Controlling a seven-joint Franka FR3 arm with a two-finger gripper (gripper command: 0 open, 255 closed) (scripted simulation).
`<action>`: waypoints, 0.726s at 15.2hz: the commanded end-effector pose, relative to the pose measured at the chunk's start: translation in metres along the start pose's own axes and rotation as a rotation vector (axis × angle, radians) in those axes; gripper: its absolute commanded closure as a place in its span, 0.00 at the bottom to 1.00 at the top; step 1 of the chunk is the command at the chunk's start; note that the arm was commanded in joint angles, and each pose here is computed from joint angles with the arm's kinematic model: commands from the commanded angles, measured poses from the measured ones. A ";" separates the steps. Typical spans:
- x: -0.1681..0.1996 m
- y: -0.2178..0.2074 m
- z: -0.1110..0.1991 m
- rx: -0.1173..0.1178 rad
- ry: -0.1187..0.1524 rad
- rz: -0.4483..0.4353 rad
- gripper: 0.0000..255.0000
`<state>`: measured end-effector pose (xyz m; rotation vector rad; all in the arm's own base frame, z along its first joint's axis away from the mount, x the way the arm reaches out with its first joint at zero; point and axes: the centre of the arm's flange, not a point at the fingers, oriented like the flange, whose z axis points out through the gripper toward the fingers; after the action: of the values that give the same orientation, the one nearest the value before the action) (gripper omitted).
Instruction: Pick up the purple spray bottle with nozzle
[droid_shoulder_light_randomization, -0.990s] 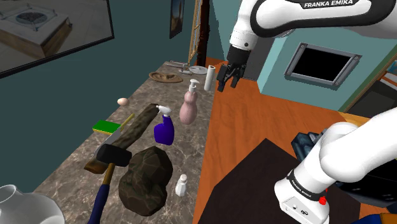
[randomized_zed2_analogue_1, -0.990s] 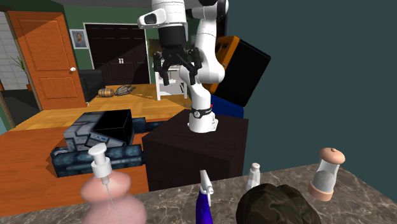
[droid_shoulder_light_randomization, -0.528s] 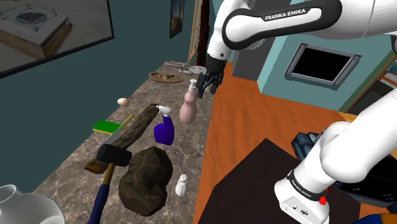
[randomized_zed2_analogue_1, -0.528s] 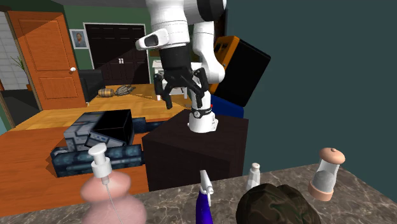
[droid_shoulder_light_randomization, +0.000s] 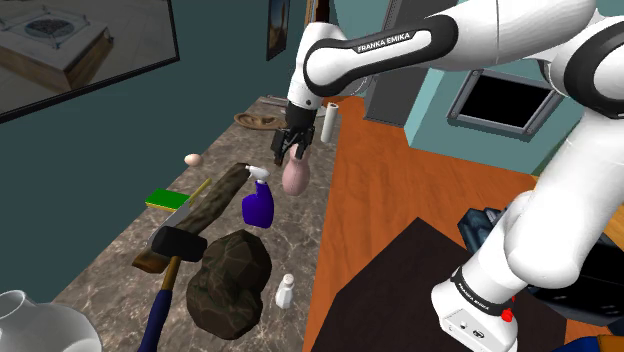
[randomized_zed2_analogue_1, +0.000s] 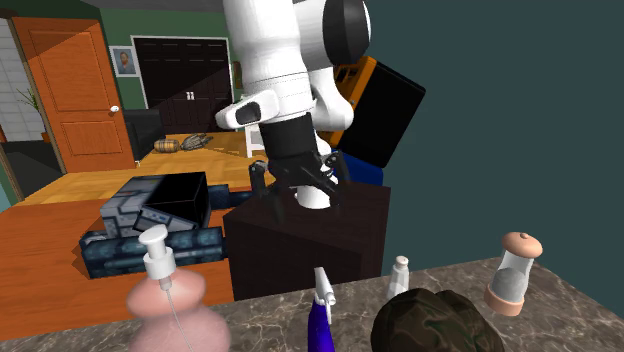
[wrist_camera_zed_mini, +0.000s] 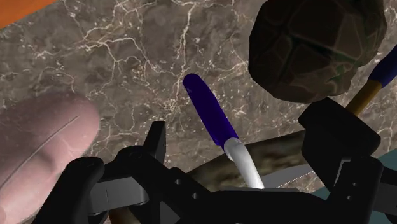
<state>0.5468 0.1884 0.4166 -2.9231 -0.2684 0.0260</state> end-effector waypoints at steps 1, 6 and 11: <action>0.020 -0.010 0.016 0.015 0.000 -0.020 0.00; 0.040 -0.019 0.043 0.030 0.000 -0.043 0.00; 0.040 -0.013 0.072 0.030 0.000 -0.043 0.00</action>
<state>0.5799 0.2235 0.3558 -2.8870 -0.3274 0.0247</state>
